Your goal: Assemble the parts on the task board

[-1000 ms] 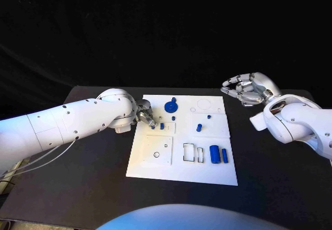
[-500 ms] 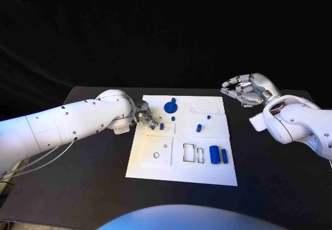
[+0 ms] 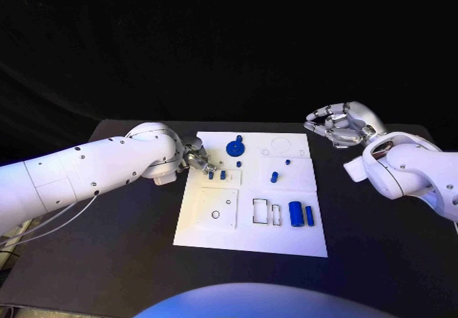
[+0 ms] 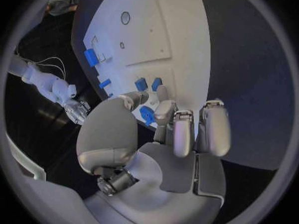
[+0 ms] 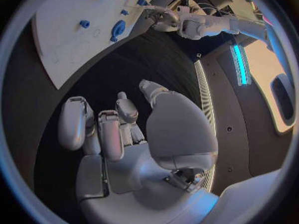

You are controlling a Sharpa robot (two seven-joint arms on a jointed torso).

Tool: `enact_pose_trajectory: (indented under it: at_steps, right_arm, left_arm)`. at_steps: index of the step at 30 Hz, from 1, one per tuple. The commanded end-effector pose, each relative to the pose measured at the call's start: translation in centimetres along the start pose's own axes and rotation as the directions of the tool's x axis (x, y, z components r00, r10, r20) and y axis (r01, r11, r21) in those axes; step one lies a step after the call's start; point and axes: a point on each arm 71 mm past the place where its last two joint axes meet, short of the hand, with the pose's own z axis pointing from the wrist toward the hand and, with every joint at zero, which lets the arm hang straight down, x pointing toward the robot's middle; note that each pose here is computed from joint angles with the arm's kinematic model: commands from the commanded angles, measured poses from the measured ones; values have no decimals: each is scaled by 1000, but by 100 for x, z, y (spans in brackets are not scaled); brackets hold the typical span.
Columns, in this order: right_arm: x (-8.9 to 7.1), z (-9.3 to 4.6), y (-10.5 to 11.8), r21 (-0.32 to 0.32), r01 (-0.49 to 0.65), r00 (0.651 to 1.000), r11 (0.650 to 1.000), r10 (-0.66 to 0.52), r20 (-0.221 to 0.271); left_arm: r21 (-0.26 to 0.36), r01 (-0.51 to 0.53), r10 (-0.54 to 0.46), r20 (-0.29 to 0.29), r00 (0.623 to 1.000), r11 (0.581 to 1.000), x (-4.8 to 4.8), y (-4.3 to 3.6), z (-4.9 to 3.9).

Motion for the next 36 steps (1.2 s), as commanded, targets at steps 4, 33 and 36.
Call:
enact_pose_trajectory:
  at_steps: [4,33,36]
  right_arm:
    - [12,1,6,-10,-2,1000,1000,2,-9]
    - [20,2,7,-13,-3,1000,1000,3,-10]
    - [26,4,8,-14,-4,1000,1000,4,-11]
  left_arm:
    - [73,97,-101,48,994,993,-66,-57,-37]
    - [519,-329,122,393,911,789,-27,-572,101]
    - [504,-366,167,397,902,782,-5,-595,160]
